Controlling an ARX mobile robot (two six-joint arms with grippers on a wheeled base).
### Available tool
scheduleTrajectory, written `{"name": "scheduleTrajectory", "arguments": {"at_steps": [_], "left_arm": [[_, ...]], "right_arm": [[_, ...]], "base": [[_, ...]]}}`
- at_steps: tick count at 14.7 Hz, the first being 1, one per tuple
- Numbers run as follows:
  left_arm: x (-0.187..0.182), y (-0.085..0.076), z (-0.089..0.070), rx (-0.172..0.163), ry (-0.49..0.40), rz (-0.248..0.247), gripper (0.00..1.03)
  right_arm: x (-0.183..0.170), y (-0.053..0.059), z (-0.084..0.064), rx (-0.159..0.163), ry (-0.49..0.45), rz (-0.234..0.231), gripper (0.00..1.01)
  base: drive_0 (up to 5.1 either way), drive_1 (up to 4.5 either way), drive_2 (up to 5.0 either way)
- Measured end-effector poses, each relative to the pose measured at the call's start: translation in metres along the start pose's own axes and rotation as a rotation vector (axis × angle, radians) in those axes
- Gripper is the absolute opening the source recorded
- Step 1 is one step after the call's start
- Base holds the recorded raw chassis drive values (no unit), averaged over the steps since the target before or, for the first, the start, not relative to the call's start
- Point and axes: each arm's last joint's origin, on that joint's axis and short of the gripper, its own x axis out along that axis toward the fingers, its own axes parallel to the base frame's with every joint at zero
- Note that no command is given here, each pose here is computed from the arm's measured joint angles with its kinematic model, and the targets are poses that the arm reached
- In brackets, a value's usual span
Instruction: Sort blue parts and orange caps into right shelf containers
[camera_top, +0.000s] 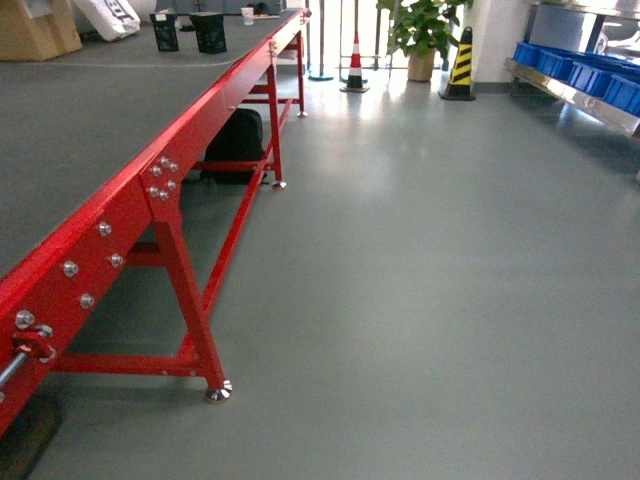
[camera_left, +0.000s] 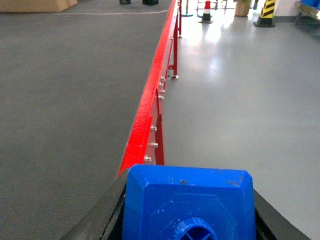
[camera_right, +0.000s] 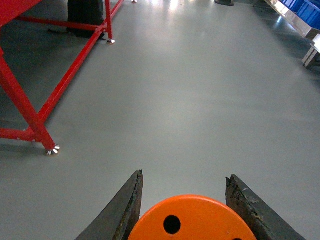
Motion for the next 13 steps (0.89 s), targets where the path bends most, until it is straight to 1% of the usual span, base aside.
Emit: {"name": "scheduleTrajectory", "arguments": {"at_steps": [4, 13], "left_arm": [[-0.0001, -0.0001, 0.0005, 0.000, -0.005, 0.000, 0.45], [-0.0001, 0.0000, 0.0003, 0.000, -0.003, 0.000, 0.45]], "right_arm": [[0.0000, 0.0000, 0.0002, 0.001, -0.001, 0.000, 0.43], [0.0000, 0.0000, 0.0004, 0.001, -0.004, 0.000, 0.43]], "base": [[4.9, -3.44, -1.2], [5.0, -2.45, -2.4]]}}
